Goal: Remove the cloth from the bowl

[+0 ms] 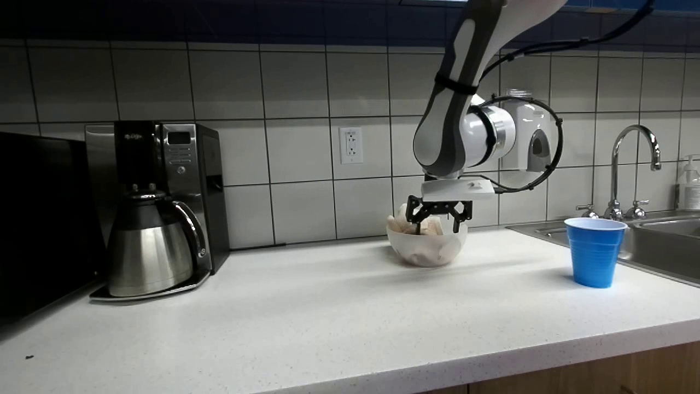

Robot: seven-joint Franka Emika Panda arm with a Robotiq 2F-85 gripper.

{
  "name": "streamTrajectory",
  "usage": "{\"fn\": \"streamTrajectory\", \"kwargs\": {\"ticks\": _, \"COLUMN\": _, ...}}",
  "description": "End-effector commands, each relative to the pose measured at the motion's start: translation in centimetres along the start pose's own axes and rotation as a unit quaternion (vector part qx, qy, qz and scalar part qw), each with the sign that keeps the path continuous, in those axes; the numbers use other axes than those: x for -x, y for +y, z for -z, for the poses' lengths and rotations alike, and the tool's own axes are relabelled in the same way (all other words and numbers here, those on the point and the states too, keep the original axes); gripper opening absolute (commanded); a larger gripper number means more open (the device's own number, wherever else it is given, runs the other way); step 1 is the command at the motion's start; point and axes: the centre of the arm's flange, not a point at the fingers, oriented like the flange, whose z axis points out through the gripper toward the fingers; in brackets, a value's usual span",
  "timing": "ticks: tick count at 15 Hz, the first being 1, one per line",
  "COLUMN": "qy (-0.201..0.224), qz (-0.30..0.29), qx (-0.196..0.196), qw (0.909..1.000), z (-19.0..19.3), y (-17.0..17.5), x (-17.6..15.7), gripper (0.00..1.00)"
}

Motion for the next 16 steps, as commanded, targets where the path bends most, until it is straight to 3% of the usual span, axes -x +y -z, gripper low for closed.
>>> {"fn": "streamTrajectory", "kwargs": {"ticks": 1, "qy": 0.019, "qz": 0.005, "qx": 0.008, "qw": 0.9998, "z": -1.3, "y": -0.8, "x": -1.9, "gripper": 1.00}}
{"fn": "streamTrajectory", "kwargs": {"ticks": 16, "qy": -0.013, "qz": 0.012, "qx": -0.030, "qw": 0.9994, "z": -2.3, "y": -0.4, "x": -3.8, "gripper": 1.00}}
